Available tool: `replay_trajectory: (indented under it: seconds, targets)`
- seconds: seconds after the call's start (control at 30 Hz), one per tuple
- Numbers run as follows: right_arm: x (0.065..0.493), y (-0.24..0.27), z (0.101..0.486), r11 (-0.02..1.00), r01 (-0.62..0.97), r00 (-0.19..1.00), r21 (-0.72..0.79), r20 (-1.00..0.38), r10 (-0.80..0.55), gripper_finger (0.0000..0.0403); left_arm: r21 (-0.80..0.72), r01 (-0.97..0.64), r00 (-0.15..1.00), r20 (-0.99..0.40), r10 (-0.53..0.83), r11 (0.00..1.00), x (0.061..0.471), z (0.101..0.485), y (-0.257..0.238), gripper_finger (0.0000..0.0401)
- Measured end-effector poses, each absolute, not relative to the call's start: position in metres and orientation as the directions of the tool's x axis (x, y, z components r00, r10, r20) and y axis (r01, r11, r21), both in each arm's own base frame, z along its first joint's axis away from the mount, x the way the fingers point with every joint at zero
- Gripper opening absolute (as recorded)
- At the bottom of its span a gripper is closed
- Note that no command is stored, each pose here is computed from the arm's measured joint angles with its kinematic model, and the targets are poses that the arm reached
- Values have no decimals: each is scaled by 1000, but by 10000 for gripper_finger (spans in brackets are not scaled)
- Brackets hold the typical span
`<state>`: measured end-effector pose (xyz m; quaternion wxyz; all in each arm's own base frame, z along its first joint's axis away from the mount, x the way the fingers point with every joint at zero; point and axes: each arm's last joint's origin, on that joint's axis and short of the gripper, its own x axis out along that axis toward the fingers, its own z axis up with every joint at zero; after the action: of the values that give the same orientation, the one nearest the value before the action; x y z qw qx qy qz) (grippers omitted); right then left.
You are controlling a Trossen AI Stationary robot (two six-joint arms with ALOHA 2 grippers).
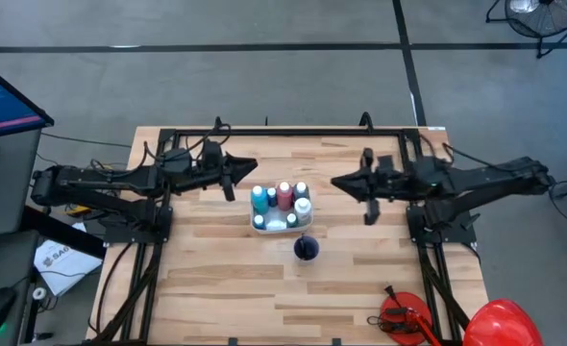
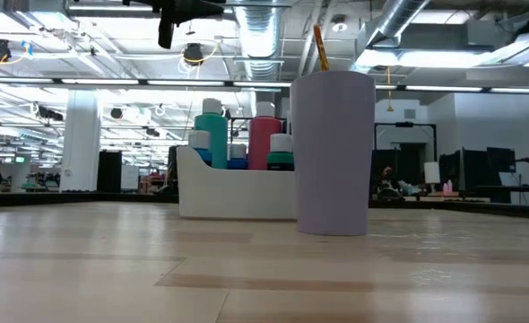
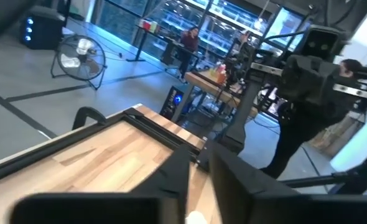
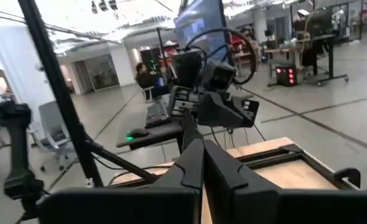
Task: Pick & Place Paint Supplies
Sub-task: Return to Home Position
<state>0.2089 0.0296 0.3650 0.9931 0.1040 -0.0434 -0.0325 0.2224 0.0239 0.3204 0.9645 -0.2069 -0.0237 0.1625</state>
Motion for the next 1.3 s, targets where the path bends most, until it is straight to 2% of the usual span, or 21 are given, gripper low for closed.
replay_trajectory:
  seconds: [0.07,0.13,0.4,0.63,0.8,1.0,1.3]
  targets:
    - [197,30,360,977,42,994,211,88,-62,0,-399,-290,951,-21,307,870,223,320,23,26]
    - [188,31,352,977,38,995,212,85,-57,0,-371,-282,955,-20,296,885,223,321,23,8]
    - [156,31,309,967,106,991,230,58,-122,0,-327,-311,946,-17,323,893,222,321,31,1]
    - [129,27,269,967,73,992,243,84,-96,0,-352,-327,936,4,351,877,223,322,34,1]
    - [104,20,249,955,20,979,295,189,-79,0,-393,-353,921,15,390,849,227,320,36,1]
    - [80,13,233,961,-6,952,277,296,-79,0,-418,-349,921,13,390,839,235,316,36,1]
    - [88,11,200,973,83,986,214,124,-112,0,-420,-323,930,26,368,848,243,313,37,1]
